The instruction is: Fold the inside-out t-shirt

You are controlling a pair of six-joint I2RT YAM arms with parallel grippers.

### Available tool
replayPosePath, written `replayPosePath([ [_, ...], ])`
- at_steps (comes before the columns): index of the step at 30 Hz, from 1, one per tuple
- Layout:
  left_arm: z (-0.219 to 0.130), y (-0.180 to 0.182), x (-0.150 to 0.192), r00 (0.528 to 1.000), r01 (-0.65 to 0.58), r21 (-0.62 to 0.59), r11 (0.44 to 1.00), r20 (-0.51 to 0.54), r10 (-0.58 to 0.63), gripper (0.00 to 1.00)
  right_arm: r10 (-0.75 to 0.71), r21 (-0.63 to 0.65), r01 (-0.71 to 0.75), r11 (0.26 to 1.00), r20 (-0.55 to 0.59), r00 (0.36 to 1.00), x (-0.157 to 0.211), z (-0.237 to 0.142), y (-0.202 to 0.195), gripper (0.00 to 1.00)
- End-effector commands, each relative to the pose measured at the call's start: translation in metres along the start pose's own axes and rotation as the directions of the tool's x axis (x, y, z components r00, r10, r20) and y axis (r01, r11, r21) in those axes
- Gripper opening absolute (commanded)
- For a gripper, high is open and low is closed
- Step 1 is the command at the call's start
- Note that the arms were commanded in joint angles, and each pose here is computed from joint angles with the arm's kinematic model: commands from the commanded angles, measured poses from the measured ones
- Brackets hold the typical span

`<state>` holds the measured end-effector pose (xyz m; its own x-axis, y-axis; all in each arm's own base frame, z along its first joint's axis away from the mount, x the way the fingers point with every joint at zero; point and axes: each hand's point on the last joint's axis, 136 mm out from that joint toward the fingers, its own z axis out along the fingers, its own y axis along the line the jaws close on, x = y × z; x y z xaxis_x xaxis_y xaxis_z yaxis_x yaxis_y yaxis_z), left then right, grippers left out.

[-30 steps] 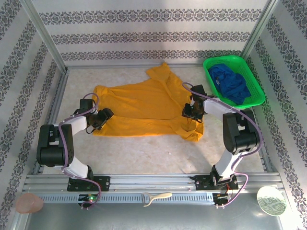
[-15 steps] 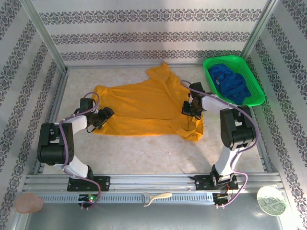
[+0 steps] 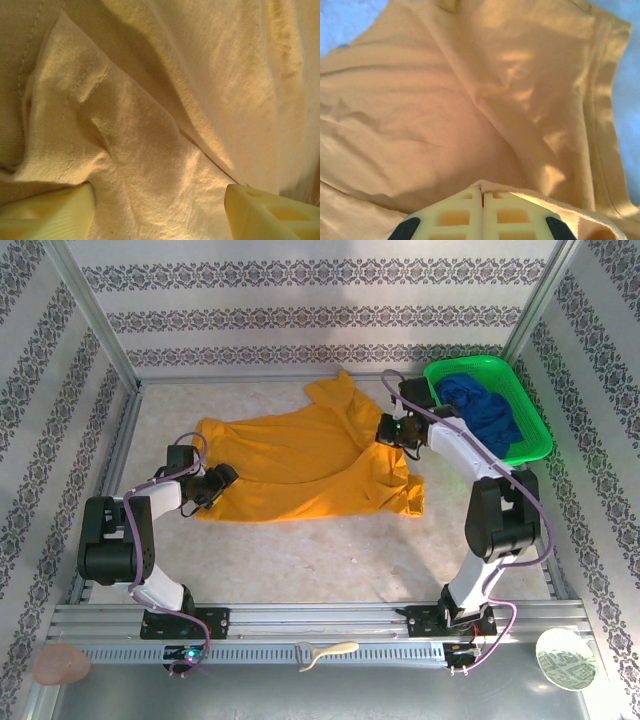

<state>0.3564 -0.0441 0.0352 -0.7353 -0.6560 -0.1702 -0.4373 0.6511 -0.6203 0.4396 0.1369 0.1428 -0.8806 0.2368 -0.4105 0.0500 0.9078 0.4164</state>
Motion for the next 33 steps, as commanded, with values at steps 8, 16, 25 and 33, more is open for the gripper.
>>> replayPosePath([
  [8, 0.008, 0.036, 0.027, 0.996, 0.035, -0.102, 0.994, -0.078, -0.043, 0.7, -0.018, 0.054, 0.02, 0.998, -0.033, 0.999, -0.004, 0.028, -0.006, 0.43],
  [16, -0.007, 0.014, 0.016, 0.999, 0.012, -0.059, 0.998, -0.051, -0.015, 0.7, -0.047, 0.266, 0.067, 0.962, -0.082, 0.996, 0.038, 0.023, -0.061, 0.34],
  [25, -0.02, -0.001, 0.01, 0.999, -0.002, -0.033, 0.999, -0.035, 0.0, 0.7, -0.073, 0.317, 0.119, 0.941, -0.154, 0.985, 0.042, 0.058, -0.072, 0.33],
  [33, -0.015, 0.006, 0.014, 0.999, 0.01, -0.043, 0.999, -0.045, -0.012, 0.71, -0.056, 0.339, 0.119, 0.933, -0.189, 0.98, 0.04, 0.08, -0.078, 0.19],
])
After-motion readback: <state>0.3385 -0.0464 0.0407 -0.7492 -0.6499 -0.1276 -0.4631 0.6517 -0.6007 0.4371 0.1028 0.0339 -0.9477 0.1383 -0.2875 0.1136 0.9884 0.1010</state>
